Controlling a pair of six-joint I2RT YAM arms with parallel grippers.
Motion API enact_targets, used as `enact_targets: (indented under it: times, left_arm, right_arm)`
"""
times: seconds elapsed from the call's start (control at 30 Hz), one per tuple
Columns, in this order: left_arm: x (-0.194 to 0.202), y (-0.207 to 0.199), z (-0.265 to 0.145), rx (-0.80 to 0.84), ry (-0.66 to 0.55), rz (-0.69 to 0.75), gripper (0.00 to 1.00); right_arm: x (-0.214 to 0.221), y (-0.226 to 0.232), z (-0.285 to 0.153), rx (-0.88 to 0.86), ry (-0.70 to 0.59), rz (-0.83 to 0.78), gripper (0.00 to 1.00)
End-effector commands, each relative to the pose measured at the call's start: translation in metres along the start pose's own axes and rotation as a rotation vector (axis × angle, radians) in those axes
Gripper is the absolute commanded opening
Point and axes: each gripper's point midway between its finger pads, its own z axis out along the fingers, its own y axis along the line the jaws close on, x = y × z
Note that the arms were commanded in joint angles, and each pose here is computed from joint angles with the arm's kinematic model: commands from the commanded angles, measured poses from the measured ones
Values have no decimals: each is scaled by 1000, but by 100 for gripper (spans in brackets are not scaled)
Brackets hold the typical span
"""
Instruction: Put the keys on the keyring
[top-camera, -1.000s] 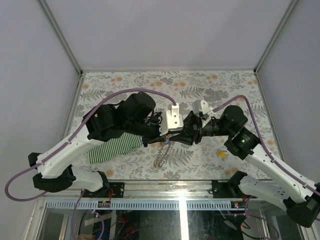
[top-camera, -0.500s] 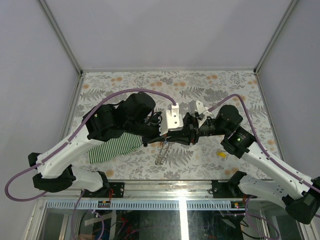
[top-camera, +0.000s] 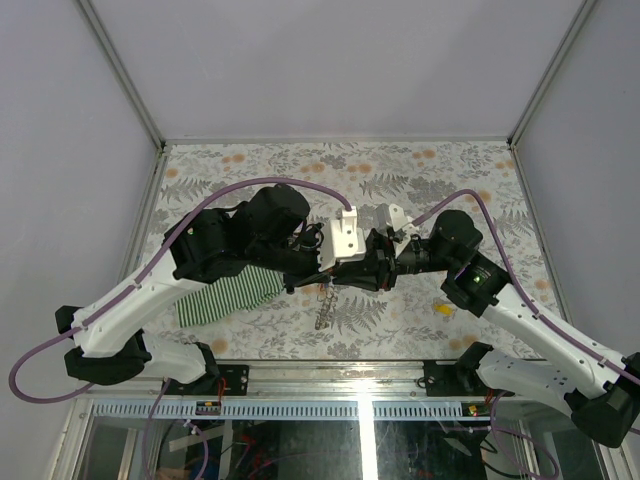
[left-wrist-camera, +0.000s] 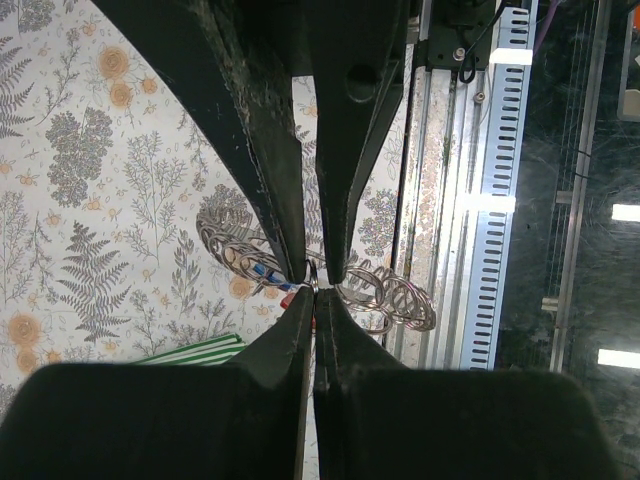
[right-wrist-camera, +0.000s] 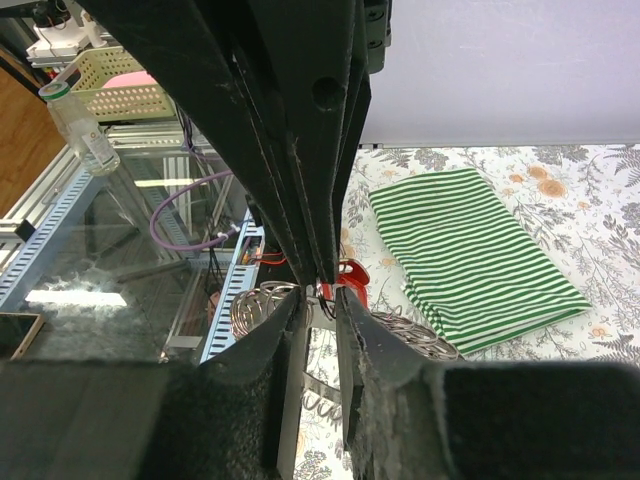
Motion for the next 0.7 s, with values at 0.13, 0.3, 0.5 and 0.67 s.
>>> enact_targets:
  times: [0.13,0.3,0.5,0.67]
  left_arm:
    - [-18,2,-9,-23,-75,36,0]
    - [-19,0,-9,-15,-82,33,0]
    - [-20,2,-10,-30,-89,34,0]
    - [-30,3,-20,-64,-179,50,19]
  right_arm:
    - [-9,2,6,-20,-27,-30,19]
    - [-9,2,7,-22,-28,-34,12]
    - [-17,5,4,-15,-52,-66,0]
    - [-35,12,-4,9,-96,-121,0]
